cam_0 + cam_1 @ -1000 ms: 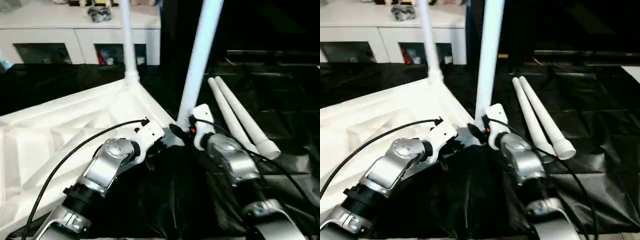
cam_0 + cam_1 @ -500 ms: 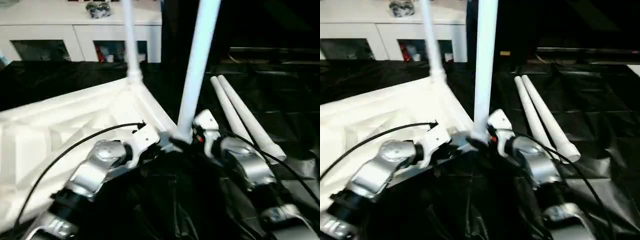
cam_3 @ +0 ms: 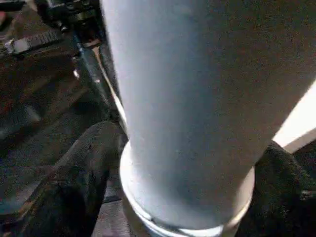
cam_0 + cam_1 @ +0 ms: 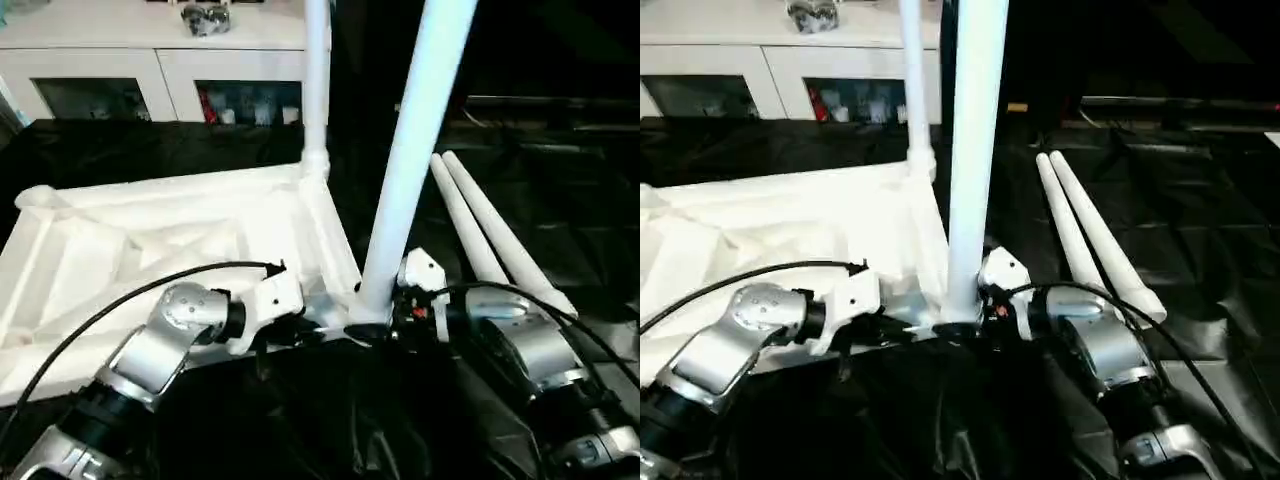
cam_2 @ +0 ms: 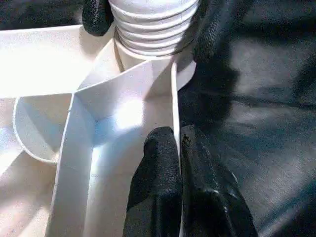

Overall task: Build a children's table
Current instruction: Rotate leg to tighten

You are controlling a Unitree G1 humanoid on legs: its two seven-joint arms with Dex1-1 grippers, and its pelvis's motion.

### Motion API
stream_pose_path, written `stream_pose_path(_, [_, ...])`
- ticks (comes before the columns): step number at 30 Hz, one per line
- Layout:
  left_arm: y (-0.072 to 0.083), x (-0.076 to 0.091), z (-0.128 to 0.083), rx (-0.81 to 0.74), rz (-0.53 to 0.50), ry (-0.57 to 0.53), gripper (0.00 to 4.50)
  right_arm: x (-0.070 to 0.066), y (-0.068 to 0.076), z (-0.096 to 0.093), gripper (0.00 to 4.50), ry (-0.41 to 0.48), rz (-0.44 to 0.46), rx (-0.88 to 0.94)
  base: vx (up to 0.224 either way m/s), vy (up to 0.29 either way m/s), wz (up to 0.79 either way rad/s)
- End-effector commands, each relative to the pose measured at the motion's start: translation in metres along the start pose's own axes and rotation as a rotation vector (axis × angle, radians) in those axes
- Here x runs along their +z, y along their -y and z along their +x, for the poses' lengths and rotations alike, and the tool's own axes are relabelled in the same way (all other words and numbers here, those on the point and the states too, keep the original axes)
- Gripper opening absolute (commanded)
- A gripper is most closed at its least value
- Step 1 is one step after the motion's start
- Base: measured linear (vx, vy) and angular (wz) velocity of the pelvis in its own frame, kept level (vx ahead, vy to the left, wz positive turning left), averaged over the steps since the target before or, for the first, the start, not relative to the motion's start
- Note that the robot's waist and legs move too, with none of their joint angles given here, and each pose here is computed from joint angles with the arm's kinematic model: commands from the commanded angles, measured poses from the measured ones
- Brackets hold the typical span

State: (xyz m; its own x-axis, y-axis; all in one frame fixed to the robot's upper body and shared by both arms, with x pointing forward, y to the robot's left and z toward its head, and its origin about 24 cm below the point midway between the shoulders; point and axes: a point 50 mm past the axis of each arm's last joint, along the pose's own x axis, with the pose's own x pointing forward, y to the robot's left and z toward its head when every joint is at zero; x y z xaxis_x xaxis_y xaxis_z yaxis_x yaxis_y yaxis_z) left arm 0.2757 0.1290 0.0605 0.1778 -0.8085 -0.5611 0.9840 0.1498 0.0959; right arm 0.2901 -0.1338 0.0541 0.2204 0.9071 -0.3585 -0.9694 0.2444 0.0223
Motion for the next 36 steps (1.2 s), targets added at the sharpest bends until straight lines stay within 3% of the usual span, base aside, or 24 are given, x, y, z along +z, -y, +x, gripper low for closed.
stream_pose_path(1, [0.001, 0.011, -0.001, -0.04, 0.066, 0.028, 0.0, 0.002, -0.004, 0.001, 3.51, -0.002, -0.012, 0.036, 0.0, 0.0, 0.0])
stream_pose_path(6, [0.0, 0.008, -0.003, -0.046, 0.062, 0.019, 0.0, 0.003, -0.006, 0.003, 2.97, 0.005, -0.013, 0.047, 0.0, 0.0, 0.0])
stream_pose_path(12, [-0.002, 0.006, 0.001, -0.023, 0.037, 0.019, 0.0, 0.001, -0.009, 0.011, 2.77, 0.024, 0.02, 0.041, 0.0, 0.0, 0.0])
stream_pose_path(21, [-0.03, 0.021, 0.025, 0.329, -0.091, 0.031, 0.0, -0.004, 0.012, 0.05, 2.74, 0.078, 0.183, -0.374, 0.0, 0.0, 0.0])
stream_pose_path(26, [-0.035, 0.034, 0.038, 0.44, -0.128, 0.055, 0.0, 0.002, 0.014, 0.079, 2.74, 0.1, 0.248, -0.538, 0.0, 0.0, 0.0])
stream_pose_path(30, [-0.032, 0.038, 0.043, 0.428, -0.114, 0.054, 0.0, 0.005, 0.015, 0.084, 2.74, 0.125, 0.248, -0.541, 0.0, 0.0, 0.0])
stream_pose_path(31, [-0.031, 0.039, 0.044, 0.421, -0.103, 0.049, 0.0, 0.006, 0.015, 0.084, 3.3, 0.132, 0.252, -0.527, 0.0, 0.0, 0.0])
stream_pose_path(35, [-0.025, 0.039, 0.046, 0.374, -0.078, 0.061, 0.0, 0.009, 0.016, 0.079, 3.53, 0.163, 0.241, -0.486, 0.0, 0.0, 0.0])
stream_pose_path(36, [-0.023, 0.036, 0.043, 0.354, -0.073, 0.056, 0.0, 0.009, 0.018, 0.072, 3.66, 0.149, 0.189, -0.471, 0.0, 0.0, 0.0])
